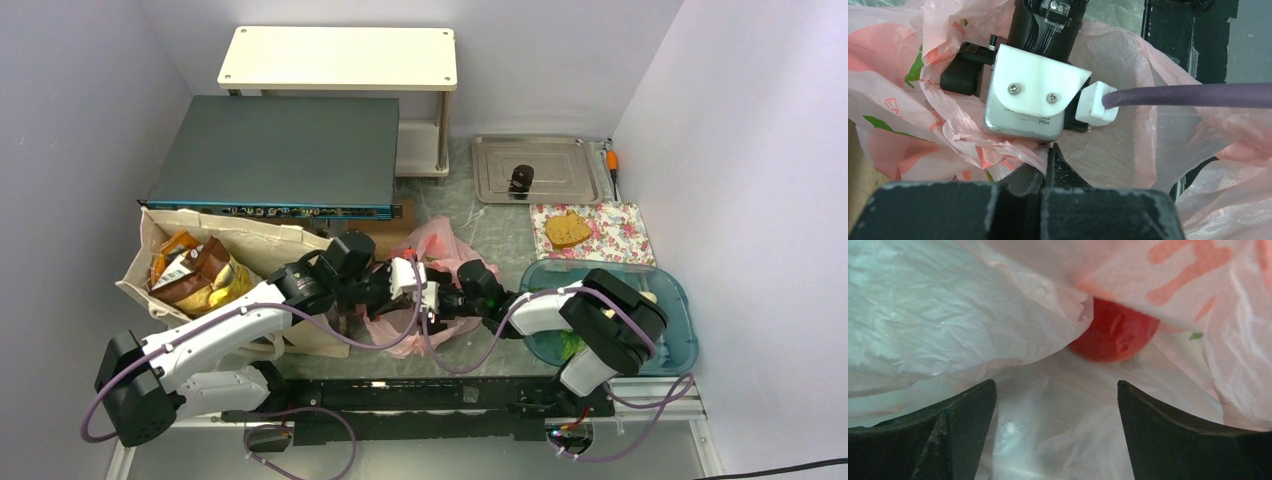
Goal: Untie the knot of the grocery bags and take out the mixed food
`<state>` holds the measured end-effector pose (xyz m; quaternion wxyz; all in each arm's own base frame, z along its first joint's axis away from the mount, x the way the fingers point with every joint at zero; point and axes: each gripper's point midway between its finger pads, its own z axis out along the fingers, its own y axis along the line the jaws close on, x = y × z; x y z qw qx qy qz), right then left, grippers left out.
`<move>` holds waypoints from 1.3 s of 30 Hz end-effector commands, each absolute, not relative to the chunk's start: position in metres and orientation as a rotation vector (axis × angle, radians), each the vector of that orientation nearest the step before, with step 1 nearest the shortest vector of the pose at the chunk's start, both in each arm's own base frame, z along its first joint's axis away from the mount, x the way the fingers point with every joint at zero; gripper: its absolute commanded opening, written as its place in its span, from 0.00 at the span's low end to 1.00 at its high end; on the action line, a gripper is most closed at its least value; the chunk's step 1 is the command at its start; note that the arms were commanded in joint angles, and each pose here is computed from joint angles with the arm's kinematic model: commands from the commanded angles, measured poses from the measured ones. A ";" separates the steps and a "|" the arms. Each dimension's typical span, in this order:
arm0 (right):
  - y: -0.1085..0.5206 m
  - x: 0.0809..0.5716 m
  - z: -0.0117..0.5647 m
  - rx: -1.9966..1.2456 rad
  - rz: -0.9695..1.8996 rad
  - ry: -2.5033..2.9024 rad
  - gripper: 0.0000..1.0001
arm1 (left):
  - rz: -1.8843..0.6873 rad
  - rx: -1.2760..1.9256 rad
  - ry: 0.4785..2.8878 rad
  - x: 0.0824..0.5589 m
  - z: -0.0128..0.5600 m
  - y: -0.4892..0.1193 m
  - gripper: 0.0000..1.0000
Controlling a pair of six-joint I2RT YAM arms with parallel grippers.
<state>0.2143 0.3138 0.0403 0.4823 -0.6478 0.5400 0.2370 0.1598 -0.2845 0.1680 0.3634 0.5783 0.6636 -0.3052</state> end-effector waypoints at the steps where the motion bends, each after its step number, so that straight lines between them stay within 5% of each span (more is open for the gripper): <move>1: 0.332 0.203 0.044 -1.654 0.657 1.195 0.86 | -0.812 1.507 1.628 0.155 0.179 -0.288 0.00; 9: 0.336 0.214 0.062 -1.579 0.640 1.228 0.42 | -0.757 1.532 1.634 0.158 0.173 -0.281 0.00; 16: 0.323 0.207 0.114 -1.471 0.630 1.186 0.23 | -0.712 1.567 1.632 0.156 0.165 -0.271 0.00; 24: 0.317 0.211 0.106 -1.473 0.597 1.251 0.48 | -0.708 1.655 1.544 0.149 0.177 -0.271 0.00; 29: 0.321 0.213 0.104 -1.441 0.624 1.283 0.79 | -0.720 1.667 1.361 0.140 0.223 -0.301 0.00; 39: 0.332 0.200 0.096 -1.449 0.700 1.221 0.93 | -0.748 1.869 1.154 0.121 0.206 -0.315 0.00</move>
